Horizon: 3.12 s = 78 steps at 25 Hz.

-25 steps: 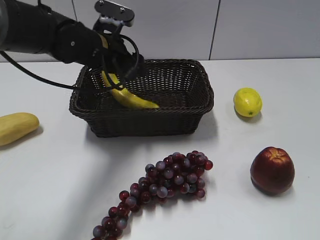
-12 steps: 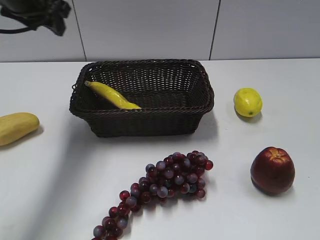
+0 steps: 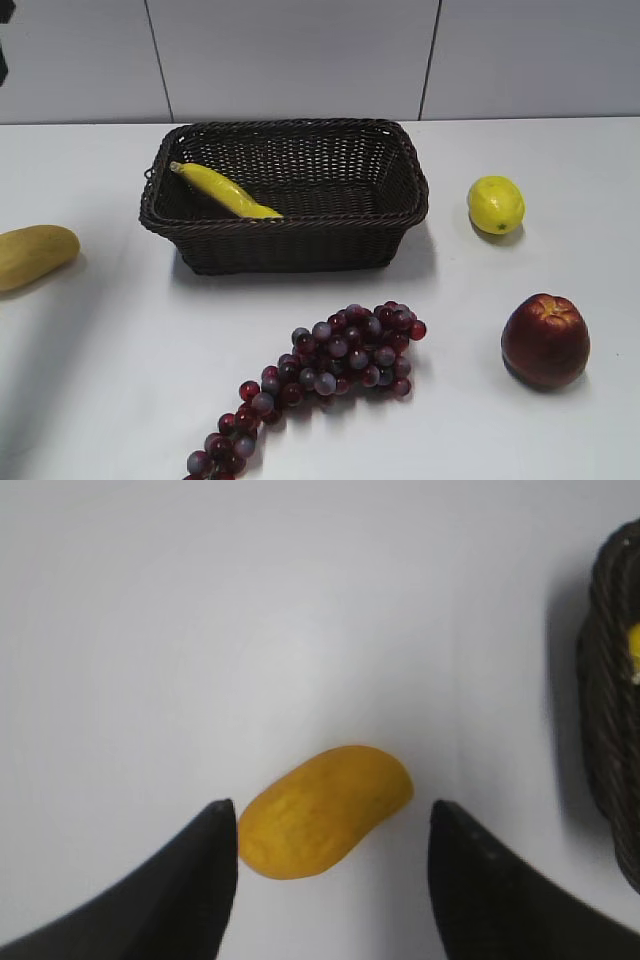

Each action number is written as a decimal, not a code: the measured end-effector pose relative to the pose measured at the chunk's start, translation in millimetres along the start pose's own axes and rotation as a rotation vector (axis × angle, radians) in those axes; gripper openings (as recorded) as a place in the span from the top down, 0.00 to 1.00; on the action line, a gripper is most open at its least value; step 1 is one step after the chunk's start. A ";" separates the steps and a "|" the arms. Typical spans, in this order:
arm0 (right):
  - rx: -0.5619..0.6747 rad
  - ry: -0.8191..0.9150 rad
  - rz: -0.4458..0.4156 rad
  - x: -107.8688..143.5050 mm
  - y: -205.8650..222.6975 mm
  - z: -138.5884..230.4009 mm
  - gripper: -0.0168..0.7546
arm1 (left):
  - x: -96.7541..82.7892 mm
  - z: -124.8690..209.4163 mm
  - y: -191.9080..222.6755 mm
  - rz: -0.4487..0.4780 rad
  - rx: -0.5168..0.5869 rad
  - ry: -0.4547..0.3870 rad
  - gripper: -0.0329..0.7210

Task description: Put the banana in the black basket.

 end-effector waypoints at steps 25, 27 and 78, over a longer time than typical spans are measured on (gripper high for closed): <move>0.000 0.000 0.000 0.0 0.0 0.0 0.24 | 76.7 218.2 -14.0 -0.117 0.079 -0.046 0.21; 0.000 0.000 0.000 0.0 0.0 0.0 0.24 | 78.2 231.4 -16.9 -0.109 0.045 -0.045 0.21; 0.000 0.001 -0.001 0.1 0.0 0.0 0.24 | 79.5 338.2 -100.0 0.081 -0.731 0.003 0.26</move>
Point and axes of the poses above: a point on each arm's last joint axis where the gripper is mounted, y pointing out along that axis toward the gripper, x along the wrist's bending axis when the last joint is at zero, z = x × y, the point moved 4 cm from there along y, pointing out along that axis toward the gripper, and after that the axes turned 14 degrees about -y, right-handed, at the moved point
